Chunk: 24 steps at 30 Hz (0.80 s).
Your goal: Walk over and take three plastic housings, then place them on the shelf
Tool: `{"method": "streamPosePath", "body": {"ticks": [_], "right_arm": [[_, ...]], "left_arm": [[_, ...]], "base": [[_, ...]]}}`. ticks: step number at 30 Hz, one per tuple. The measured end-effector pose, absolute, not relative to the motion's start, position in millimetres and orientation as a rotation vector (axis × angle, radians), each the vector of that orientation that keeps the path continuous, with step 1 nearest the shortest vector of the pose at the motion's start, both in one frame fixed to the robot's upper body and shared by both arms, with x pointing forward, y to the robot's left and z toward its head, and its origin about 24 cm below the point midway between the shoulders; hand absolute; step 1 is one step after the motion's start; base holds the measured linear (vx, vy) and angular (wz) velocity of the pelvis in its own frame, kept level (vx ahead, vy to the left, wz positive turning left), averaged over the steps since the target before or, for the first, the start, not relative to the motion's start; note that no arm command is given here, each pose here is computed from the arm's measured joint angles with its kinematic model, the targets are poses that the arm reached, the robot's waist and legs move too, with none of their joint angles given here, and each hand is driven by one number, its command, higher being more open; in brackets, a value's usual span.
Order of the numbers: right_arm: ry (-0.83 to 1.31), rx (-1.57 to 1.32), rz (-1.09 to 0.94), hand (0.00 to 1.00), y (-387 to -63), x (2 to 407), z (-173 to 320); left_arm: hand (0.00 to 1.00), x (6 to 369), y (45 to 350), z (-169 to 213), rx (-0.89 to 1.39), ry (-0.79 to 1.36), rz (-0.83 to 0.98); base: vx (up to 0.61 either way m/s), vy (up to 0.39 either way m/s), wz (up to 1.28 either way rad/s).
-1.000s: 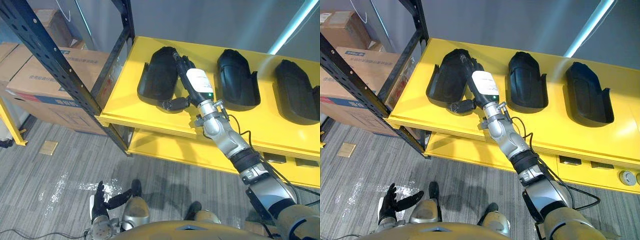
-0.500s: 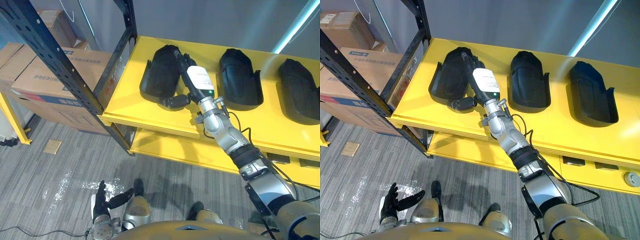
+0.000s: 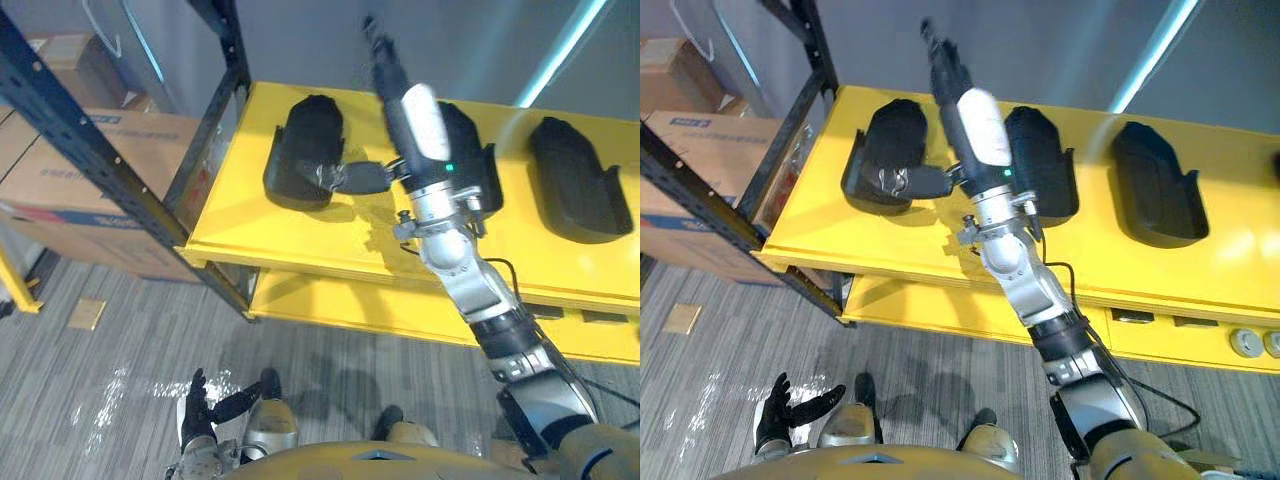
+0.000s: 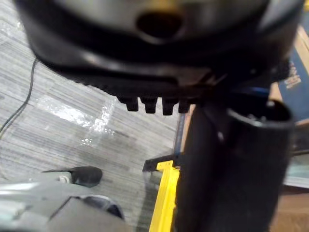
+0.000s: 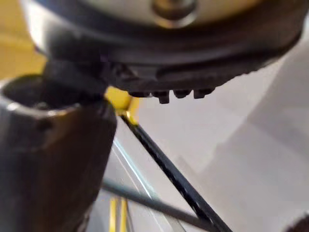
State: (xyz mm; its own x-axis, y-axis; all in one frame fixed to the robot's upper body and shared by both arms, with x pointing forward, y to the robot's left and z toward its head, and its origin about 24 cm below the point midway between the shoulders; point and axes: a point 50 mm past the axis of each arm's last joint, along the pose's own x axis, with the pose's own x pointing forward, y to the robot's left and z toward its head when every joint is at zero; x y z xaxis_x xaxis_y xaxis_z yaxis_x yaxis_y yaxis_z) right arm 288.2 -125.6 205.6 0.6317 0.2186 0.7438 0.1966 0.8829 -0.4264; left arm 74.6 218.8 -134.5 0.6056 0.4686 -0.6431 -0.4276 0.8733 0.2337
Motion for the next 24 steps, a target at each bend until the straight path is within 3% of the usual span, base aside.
{"method": "streamPosePath", "body": {"ticks": [6, 11, 24], "right_arm": [[-0.754, -0.236, -0.136, 1.00, -200, 275, 201], [-0.454, -0.024, -0.121, 1.00, -241, 270, 149], [-0.167, 0.009, -0.045, 1.00, -254, 272, 89]], "left_arm": [[1.00, 69, 224, -135, 0.048, 0.769, 0.557], [1.00, 56, 219, -140, 0.037, 0.820, 0.551], [1.00, 52, 223, -141, 0.052, 0.849, 0.539]], "base": [[0.01, 0.012, -0.28], [0.00, 0.018, -0.22], [0.03, 0.001, 0.00]]}}
